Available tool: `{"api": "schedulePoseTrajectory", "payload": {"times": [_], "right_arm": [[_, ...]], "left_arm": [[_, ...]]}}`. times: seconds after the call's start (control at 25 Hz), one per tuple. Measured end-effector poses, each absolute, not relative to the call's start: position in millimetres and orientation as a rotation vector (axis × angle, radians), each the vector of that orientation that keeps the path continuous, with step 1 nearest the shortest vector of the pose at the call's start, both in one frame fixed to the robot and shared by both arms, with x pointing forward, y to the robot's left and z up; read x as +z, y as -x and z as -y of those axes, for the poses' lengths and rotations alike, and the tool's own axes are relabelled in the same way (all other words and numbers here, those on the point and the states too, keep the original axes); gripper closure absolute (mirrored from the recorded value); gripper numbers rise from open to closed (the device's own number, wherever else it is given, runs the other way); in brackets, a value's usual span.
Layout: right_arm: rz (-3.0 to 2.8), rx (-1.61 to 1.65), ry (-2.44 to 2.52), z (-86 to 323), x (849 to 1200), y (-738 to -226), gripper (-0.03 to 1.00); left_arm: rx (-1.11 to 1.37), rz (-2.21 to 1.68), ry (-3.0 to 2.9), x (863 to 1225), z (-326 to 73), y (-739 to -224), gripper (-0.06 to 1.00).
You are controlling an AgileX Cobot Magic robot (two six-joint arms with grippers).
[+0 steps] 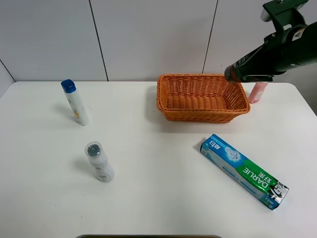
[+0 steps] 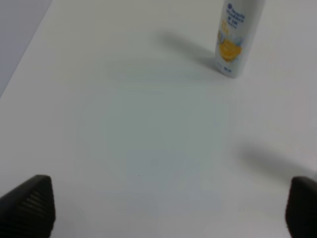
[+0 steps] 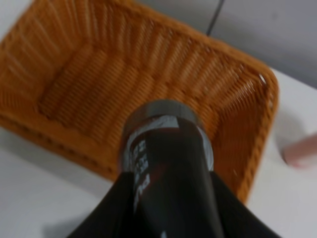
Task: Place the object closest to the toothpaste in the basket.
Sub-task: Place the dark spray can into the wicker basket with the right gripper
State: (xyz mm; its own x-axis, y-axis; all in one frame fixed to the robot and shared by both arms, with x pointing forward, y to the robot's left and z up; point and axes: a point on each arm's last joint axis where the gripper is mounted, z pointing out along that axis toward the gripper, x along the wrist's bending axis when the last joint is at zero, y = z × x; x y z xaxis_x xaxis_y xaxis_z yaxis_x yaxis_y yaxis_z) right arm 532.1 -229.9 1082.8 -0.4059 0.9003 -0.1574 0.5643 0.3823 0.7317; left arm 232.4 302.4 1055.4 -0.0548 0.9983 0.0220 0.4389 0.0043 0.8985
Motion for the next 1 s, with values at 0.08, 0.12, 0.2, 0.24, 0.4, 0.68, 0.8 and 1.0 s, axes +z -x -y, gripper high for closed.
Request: {"api": "schedulePoseTrajectory", "payload": {"times": [0.08, 0.12, 0.2, 0.24, 0.4, 0.68, 0.8, 1.0], "right_arm": [[-2.112, 0.806, -1.25, 224, 1073, -540, 0.65], [-2.115, 0.806, -1.253, 222, 1069, -543, 0.65], [-2.13, 0.795, -1.263, 220, 1058, -552, 0.65], [-2.136, 0.789, -1.268, 219, 1054, -556, 0.65], [-2.159, 0.766, -1.284, 213, 1040, -578, 0.65], [-2.184, 0.75, -1.284, 202, 1022, -616, 0.65], [-2.189, 0.746, -1.286, 197, 1014, -632, 0.65], [-2.224, 0.716, -1.304, 192, 995, -651, 0.65]], "left_arm": [[1.01, -1.579, -1.516, 1055, -302, -232, 0.01], [1.01, -1.579, -1.516, 1055, -302, -232, 0.01], [1.01, -1.579, -1.516, 1055, -302, -232, 0.01], [1.01, -1.579, -1.516, 1055, -302, -232, 0.01], [1.01, -1.579, -1.516, 1055, -302, -232, 0.01], [1.01, -1.579, -1.516, 1055, -302, -232, 0.01], [1.01, -1.579, -1.516, 1055, -302, -232, 0.01], [1.01, -1.579, -1.516, 1055, -302, -232, 0.01]]}}
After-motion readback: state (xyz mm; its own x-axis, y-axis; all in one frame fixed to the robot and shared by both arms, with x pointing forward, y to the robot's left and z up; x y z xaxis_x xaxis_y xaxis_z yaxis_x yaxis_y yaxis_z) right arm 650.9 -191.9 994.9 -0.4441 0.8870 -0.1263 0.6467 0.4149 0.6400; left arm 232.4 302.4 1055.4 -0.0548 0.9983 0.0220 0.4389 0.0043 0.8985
